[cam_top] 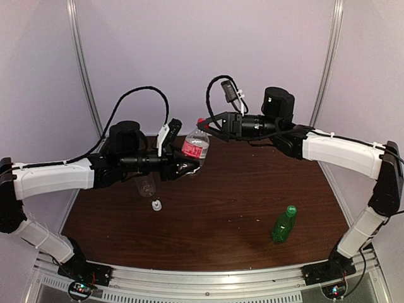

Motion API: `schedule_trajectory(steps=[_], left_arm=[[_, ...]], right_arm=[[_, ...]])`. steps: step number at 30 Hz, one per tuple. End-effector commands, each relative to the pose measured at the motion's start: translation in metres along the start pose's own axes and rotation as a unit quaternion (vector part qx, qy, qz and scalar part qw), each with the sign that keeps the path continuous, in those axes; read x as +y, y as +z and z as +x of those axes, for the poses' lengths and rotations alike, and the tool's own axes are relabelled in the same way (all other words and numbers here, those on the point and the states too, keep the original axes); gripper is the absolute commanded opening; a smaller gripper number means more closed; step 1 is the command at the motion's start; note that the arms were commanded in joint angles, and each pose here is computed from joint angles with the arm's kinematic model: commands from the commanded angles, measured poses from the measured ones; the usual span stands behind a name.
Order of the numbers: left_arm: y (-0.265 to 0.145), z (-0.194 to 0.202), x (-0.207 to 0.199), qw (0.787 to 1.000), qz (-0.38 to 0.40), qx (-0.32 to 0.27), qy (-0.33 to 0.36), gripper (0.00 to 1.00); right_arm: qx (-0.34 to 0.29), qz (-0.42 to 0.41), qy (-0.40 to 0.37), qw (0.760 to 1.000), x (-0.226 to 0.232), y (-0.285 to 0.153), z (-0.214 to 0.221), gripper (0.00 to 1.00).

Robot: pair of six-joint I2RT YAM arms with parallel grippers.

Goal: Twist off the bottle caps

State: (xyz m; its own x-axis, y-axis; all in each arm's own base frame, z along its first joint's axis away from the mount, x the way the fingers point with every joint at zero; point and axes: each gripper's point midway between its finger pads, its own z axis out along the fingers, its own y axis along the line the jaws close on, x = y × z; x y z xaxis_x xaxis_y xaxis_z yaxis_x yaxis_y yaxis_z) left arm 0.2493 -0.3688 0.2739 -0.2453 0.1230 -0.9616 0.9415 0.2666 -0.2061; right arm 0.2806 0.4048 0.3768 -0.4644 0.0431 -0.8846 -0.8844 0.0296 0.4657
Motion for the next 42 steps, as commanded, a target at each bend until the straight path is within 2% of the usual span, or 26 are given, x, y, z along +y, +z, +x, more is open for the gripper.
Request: schedule_trajectory(steps=[1, 4, 11, 18, 26, 29, 32, 35, 39, 42], left_arm=[[-0.005, -0.016, 0.005, 0.999, -0.021, -0.029, 0.030, 0.31], [-0.005, -0.015, 0.005, 0.999, -0.021, -0.026, 0.030, 0.31], [-0.004, -0.015, 0.005, 0.999, -0.019, -0.024, 0.029, 0.30], [-0.003, -0.012, 0.006, 0.999, -0.020, -0.020, 0.027, 0.29], [-0.004, -0.011, 0.006, 0.999, -0.021, -0.019, 0.028, 0.28], [-0.004, -0.010, 0.006, 0.999, -0.022, -0.020, 0.029, 0.27], [-0.006, -0.011, 0.004, 0.999, -0.020, -0.026, 0.031, 0.27], [-0.009, -0.013, -0.005, 0.999, 0.001, -0.032, 0.037, 0.26], [-0.014, -0.015, -0.026, 0.997, 0.054, -0.038, 0.046, 0.25], [-0.021, -0.017, -0.050, 0.990, 0.120, -0.050, 0.048, 0.25]], right_arm=[[-0.039, 0.029, -0.009, 0.999, 0.008, -0.009, -0.024, 0.76], [-0.042, 0.040, -0.007, 0.998, 0.005, -0.008, -0.026, 0.74], [-0.038, 0.045, 0.001, 0.998, 0.000, -0.004, -0.024, 0.59], [-0.035, 0.036, -0.001, 0.999, 0.002, 0.000, -0.024, 0.38], [-0.026, 0.025, 0.003, 0.999, 0.003, 0.006, -0.017, 0.27], [-0.028, 0.024, 0.001, 0.999, 0.003, 0.006, -0.017, 0.14], [-0.027, 0.021, -0.006, 0.999, 0.005, 0.005, -0.017, 0.06], [-0.021, 0.013, -0.019, 1.000, 0.007, 0.004, -0.016, 0.00], [-0.007, -0.022, -0.047, 0.999, 0.016, 0.002, -0.012, 0.00], [0.008, -0.087, -0.085, 0.993, 0.036, 0.001, -0.007, 0.00]])
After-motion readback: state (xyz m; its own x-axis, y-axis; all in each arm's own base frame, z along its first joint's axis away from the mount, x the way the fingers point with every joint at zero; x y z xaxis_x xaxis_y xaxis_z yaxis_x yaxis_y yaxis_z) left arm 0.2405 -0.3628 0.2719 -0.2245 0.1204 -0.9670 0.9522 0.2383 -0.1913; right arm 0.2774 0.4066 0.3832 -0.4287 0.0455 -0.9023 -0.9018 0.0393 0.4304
